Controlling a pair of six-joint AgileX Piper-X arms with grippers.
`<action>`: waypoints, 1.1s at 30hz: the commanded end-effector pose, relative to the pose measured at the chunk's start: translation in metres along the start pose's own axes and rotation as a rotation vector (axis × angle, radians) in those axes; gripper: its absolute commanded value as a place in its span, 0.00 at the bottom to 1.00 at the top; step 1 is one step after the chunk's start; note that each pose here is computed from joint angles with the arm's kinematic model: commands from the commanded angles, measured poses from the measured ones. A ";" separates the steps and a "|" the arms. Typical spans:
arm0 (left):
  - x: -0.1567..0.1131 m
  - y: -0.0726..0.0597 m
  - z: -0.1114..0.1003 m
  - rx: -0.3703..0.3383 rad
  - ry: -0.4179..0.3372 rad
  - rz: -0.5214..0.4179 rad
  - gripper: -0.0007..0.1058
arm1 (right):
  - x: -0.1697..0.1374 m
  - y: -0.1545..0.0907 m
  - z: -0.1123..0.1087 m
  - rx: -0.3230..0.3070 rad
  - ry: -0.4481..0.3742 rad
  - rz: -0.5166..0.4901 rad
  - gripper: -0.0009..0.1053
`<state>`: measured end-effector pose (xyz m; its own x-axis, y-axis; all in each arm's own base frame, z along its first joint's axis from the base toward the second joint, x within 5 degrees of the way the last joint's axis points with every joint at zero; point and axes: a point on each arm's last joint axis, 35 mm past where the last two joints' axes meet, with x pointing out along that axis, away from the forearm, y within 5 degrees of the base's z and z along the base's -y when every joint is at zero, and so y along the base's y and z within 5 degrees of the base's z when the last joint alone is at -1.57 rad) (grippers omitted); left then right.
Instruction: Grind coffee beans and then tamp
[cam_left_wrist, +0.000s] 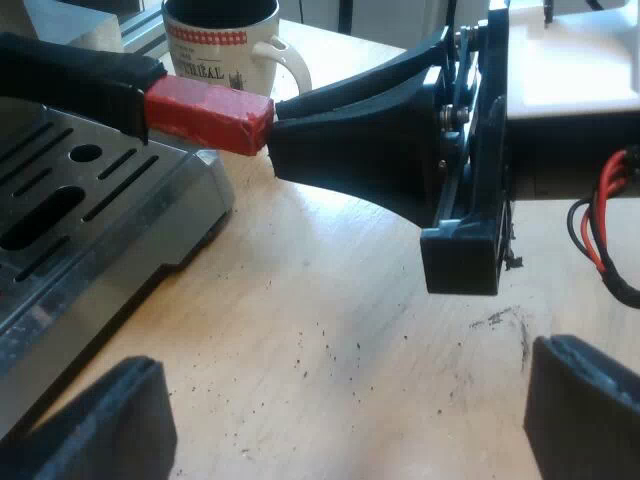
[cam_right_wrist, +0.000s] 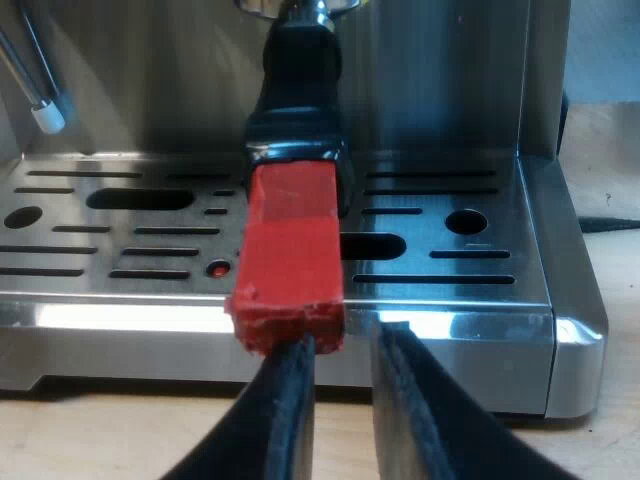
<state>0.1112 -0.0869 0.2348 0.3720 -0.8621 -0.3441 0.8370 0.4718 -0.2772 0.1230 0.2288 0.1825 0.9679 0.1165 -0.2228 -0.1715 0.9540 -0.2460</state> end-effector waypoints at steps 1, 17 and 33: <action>0.000 -0.001 0.002 0.010 -0.008 -0.018 0.70 | 0.006 -0.004 0.018 0.101 -0.058 -0.077 0.18; 0.000 -0.001 0.002 0.012 -0.011 -0.018 0.70 | -0.011 0.011 -0.006 -0.091 0.072 0.150 0.24; -0.019 -0.015 0.017 0.082 -0.113 -0.023 0.70 | -0.051 -0.024 0.061 -0.026 0.167 0.194 0.53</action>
<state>0.0998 -0.0804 0.2544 0.4023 -0.8807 -0.2500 0.8639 0.4555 -0.2147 0.0897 0.2194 0.2528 0.8823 0.2581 -0.3936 -0.3523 0.9167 -0.1886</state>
